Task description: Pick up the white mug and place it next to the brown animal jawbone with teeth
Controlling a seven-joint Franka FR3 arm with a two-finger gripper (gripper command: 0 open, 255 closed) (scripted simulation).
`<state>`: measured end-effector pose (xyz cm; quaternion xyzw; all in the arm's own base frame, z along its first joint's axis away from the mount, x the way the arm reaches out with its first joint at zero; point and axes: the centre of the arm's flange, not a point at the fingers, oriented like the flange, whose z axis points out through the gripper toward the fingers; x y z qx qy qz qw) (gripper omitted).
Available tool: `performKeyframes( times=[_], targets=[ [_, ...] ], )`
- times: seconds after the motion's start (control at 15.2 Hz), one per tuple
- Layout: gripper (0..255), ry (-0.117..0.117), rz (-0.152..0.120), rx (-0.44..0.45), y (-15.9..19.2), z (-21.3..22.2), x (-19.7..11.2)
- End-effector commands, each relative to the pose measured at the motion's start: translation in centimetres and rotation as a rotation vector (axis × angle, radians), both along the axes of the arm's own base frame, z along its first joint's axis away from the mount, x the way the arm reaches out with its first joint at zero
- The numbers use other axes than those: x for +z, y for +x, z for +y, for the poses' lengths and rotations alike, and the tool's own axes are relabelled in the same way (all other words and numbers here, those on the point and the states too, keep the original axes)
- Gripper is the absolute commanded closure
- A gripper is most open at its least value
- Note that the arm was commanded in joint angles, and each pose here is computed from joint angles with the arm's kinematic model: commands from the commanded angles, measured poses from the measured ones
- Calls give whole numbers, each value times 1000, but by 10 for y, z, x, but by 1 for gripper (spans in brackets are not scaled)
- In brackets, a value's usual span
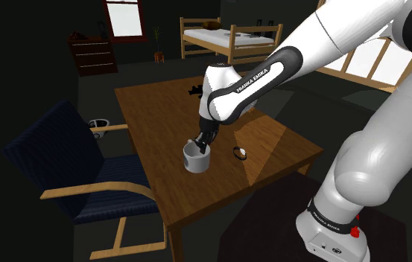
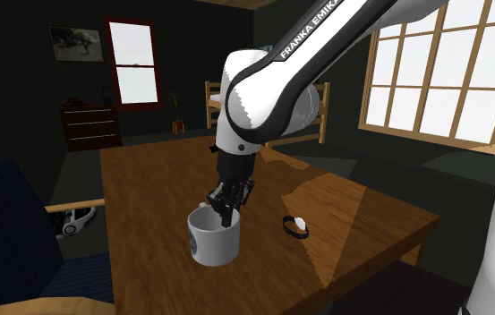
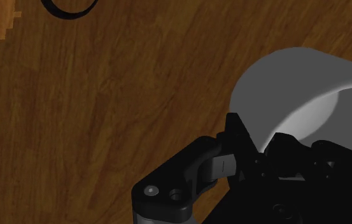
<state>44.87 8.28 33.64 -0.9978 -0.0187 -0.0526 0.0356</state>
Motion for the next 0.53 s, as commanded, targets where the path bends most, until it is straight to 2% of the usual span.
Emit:
performKeyframes(
  times=[0.0,0.13,0.46],
  targets=[
    [255,0,0,0,0,0,0],
    [255,0,0,0,0,0,0],
    [255,0,0,0,0,0,26]
  ],
)
